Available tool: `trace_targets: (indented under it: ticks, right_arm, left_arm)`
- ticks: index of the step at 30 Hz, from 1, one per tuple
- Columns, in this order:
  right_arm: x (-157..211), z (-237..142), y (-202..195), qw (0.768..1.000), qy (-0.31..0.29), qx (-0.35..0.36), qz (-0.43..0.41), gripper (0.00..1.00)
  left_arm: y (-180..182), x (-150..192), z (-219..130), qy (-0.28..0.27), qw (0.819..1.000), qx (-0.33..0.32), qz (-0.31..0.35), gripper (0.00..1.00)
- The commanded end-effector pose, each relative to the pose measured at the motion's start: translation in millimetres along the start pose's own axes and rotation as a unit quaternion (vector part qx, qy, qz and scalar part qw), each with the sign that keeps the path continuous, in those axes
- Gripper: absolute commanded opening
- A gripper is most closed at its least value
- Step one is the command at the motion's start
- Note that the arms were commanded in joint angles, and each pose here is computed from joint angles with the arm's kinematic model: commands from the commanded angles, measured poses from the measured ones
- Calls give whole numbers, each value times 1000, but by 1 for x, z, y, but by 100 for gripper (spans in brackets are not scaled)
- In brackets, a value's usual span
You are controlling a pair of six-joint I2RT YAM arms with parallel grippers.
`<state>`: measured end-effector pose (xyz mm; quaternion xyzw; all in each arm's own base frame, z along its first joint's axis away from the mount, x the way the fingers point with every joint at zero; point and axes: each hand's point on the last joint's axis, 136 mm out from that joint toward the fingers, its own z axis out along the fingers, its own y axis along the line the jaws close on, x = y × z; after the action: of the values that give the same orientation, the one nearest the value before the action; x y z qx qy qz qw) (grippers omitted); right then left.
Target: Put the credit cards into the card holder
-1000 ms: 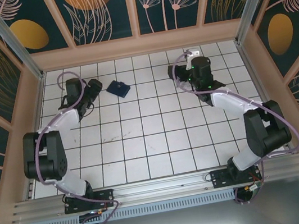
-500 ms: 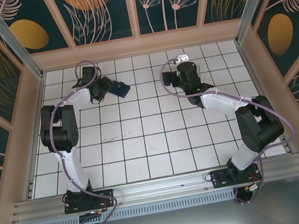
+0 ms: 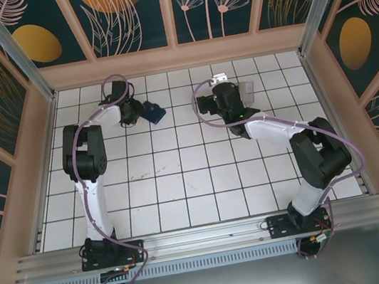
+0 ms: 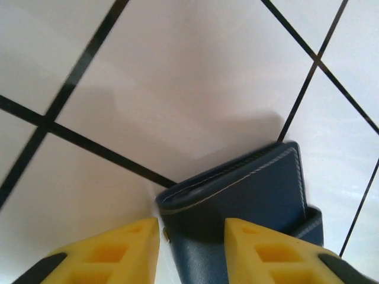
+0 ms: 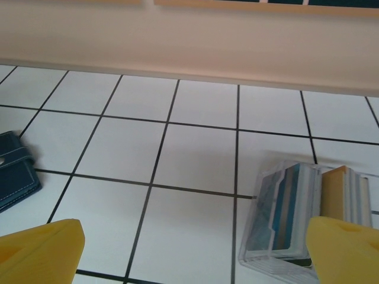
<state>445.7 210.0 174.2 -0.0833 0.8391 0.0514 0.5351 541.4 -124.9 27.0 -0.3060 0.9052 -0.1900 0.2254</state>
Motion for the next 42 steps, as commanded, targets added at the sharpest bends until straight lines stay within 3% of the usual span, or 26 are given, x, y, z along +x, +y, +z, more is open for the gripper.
trace_targets:
  ticks: [1,7,10,13,19,22,24,25,30,42]
  right_arm:
    - [-9,2,13,1000,-8,-8,5,97]
    - [-10,6,27,999,-7,-31,19,97]
    - [-11,7,31,999,2,-32,30,97]
    - [-3,6,52,994,35,-89,52,93]
    - [29,-13,121,954,135,-258,70,72]
    - [45,-10,143,931,199,-295,76,68]
    - [52,1,150,923,227,-300,80,68]
    - [56,9,154,919,237,-303,80,68]
    - [59,56,161,910,263,-301,109,56]
    - [82,115,162,905,288,-283,134,53]
  left_arm:
    - [9,20,20,39,999,-5,9,13]
    - [18,38,22,68,997,0,43,0]
    - [15,44,9,77,995,15,64,0]
    - [4,51,-14,78,992,53,83,0]
    - [-2,70,-62,78,984,99,129,0]
    - [-1,82,-74,85,981,120,125,0]
    - [-4,88,-78,95,979,142,112,20]
    - [-7,91,-81,96,978,157,103,24]
    - [-15,79,-76,69,978,179,85,32]
    - [-20,71,-46,67,979,184,59,36]
